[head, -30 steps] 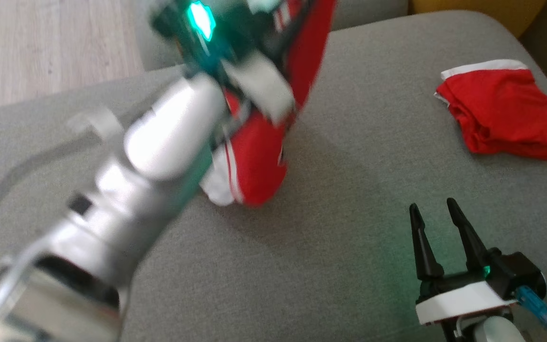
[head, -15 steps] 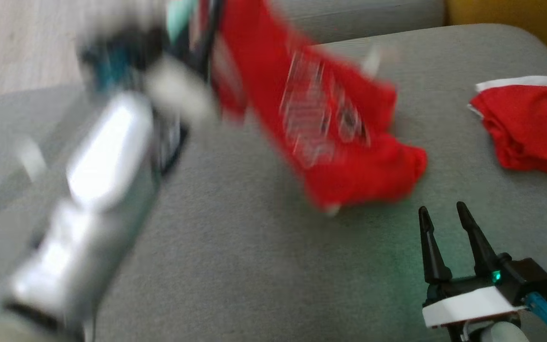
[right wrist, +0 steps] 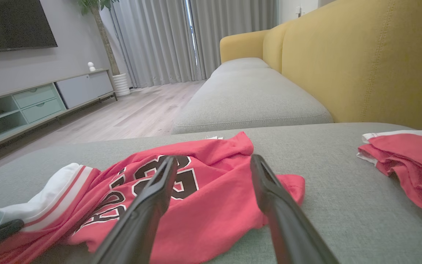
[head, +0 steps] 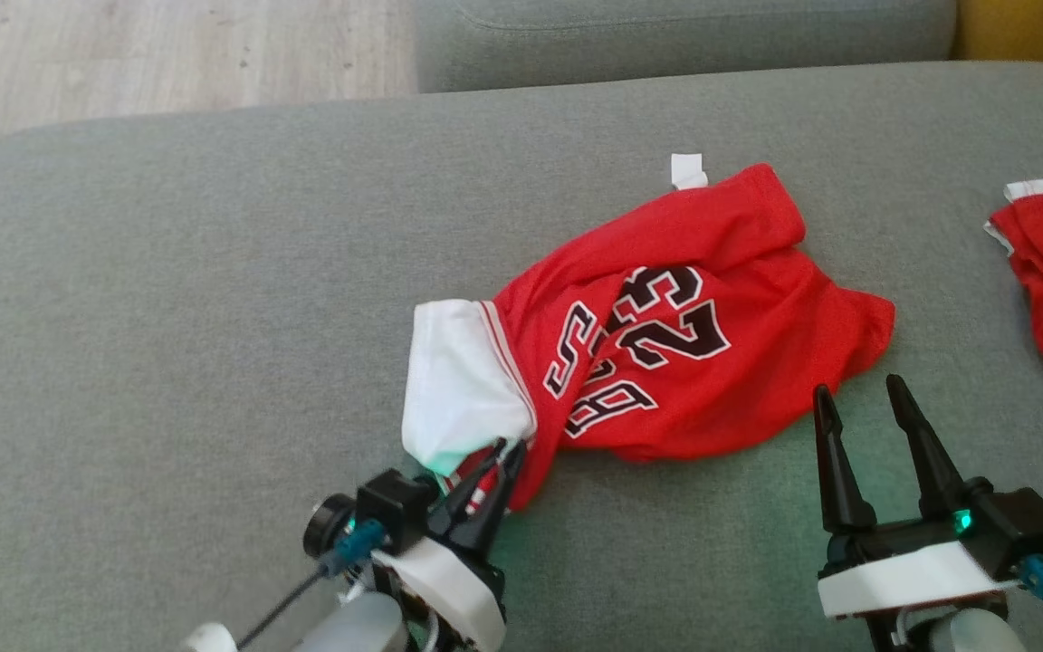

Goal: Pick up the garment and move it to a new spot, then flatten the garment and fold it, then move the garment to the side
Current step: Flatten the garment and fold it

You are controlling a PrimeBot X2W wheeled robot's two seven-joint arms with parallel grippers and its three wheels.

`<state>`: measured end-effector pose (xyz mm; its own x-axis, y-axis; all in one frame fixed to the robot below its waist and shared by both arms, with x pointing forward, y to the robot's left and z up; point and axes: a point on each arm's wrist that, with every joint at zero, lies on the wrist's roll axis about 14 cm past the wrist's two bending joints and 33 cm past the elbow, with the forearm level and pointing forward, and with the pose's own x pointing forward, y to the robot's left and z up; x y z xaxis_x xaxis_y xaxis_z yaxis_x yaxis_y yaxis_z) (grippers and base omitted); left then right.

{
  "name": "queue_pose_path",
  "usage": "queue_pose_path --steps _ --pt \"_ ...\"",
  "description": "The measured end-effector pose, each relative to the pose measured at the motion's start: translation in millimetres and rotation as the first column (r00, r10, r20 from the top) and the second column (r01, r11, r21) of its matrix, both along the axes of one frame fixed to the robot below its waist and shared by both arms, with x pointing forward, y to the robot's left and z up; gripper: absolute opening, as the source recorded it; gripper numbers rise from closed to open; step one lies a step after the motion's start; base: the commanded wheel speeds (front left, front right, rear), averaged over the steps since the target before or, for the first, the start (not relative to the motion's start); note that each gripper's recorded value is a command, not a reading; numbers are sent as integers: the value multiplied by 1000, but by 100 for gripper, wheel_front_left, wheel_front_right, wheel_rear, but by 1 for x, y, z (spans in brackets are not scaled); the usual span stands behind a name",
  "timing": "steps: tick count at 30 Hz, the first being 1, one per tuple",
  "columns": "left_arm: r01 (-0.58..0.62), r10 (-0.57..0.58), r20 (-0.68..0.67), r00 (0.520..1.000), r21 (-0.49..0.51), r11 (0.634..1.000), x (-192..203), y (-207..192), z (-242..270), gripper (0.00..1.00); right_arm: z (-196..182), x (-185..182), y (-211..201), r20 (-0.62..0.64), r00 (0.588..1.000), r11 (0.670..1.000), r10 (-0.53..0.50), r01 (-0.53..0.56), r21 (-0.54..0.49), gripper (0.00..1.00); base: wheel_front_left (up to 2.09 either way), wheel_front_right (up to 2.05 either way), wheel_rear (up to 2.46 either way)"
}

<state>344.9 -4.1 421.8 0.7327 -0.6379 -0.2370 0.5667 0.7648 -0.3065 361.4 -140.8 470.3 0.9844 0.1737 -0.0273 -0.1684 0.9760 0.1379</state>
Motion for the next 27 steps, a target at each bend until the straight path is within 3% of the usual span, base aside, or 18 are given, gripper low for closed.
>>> queue_pose_path --steps 1,2,9,13,16,22,27 --pt "-6 6 4 1000 2 1000 -2 -1 0 33 1 0 1 2 1000 1000 6 -6 -1 100 0 0 0" --pt "-17 17 3 1000 4 1000 -3 0 0 100 1 0 2 4 1000 1000 11 -11 -2 100 0 0 0" --pt "-106 107 63 992 -13 994 2 11 19 100 1 -5 8 2 999 999 32 -32 4 100 0 0 0" --pt "-259 262 76 962 -44 965 20 46 35 100 -2 -8 7 -8 999 999 33 -33 0 100 0 0 0" --pt "-375 376 21 927 -35 926 26 79 28 100 -4 -9 8 -14 999 999 36 -36 -1 100 0 0 0" --pt "-480 482 -110 869 44 876 25 107 -7 100 -9 -9 6 -31 998 998 51 -51 -21 100 0 0 0" --pt "-453 451 -232 862 48 890 16 87 -27 100 -11 -10 2 -37 998 999 42 -43 -27 100 0 0 0"
